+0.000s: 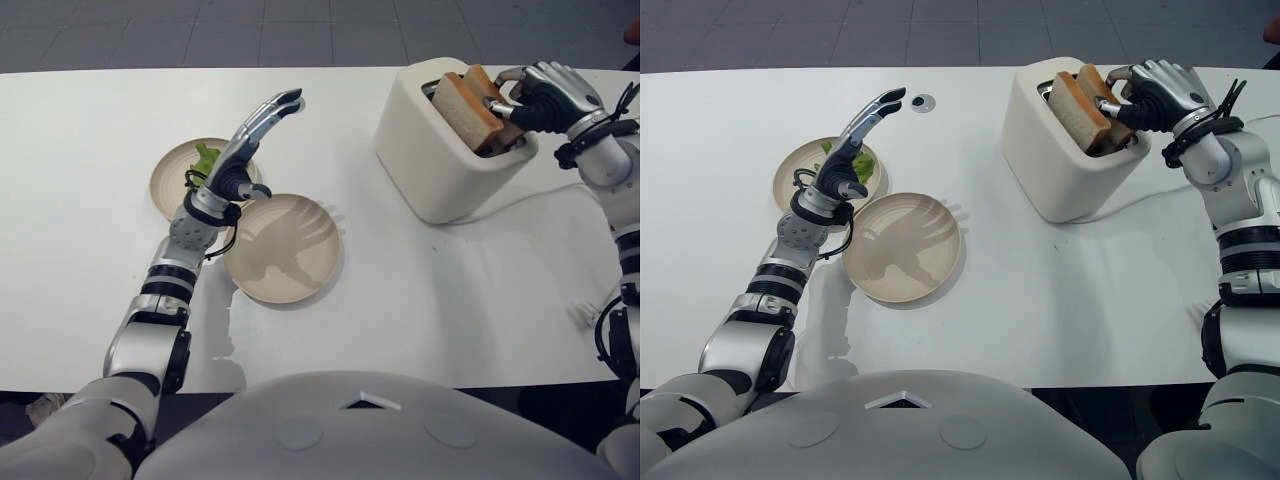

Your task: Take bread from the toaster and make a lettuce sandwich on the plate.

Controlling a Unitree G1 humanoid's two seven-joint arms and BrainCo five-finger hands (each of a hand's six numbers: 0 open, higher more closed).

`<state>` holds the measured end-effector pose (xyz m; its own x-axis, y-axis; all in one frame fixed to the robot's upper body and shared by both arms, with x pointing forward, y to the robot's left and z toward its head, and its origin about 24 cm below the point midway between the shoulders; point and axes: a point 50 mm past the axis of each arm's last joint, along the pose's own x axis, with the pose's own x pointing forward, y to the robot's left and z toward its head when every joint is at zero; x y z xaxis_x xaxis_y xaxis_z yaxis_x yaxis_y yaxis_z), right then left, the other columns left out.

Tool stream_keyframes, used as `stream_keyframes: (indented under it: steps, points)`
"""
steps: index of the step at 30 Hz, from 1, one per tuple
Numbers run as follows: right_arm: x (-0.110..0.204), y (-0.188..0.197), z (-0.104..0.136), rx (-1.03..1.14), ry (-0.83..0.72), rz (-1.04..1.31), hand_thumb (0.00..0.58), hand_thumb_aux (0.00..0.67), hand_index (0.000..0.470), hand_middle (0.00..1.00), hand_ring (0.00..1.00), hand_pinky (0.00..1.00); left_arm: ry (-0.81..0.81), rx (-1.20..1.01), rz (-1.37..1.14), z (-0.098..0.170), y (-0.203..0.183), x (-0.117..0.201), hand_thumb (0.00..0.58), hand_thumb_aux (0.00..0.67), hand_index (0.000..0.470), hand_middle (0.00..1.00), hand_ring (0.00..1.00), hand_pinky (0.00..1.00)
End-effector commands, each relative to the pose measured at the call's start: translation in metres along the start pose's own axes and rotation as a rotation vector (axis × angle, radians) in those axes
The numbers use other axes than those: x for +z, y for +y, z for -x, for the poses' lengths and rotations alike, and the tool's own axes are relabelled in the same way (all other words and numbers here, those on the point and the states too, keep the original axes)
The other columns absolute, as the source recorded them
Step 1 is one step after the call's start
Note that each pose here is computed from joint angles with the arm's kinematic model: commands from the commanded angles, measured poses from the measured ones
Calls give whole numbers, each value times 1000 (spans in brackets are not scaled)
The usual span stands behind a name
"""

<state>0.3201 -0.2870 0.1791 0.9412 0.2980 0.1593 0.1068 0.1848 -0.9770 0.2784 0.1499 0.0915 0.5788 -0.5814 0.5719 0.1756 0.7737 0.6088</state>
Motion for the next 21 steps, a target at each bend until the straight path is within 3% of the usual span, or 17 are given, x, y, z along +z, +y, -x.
stream_keyframes:
  steps: [1,4,12,21]
  points:
    - [12,-44,-7,-326,-71,-12,580,670,470,1000,1000,1000,3,-6,-14,1,2,-1,0,0,0,0,0,0]
    - [19,-58,-5,-458,-131,-36,580,670,470,1000,1000,1000,-10,4,-10,1,3,1,0,0,0,0,0,0]
    - [43,-70,3,-568,-347,-213,580,670,470,1000,1000,1000,15,55,-93,2,23,-1,0,0,0,0,0,0]
    - [106,-22,-10,-214,-640,-632,580,670,470,1000,1000,1000,272,122,-612,42,106,-7,0,0,0,0,0,0]
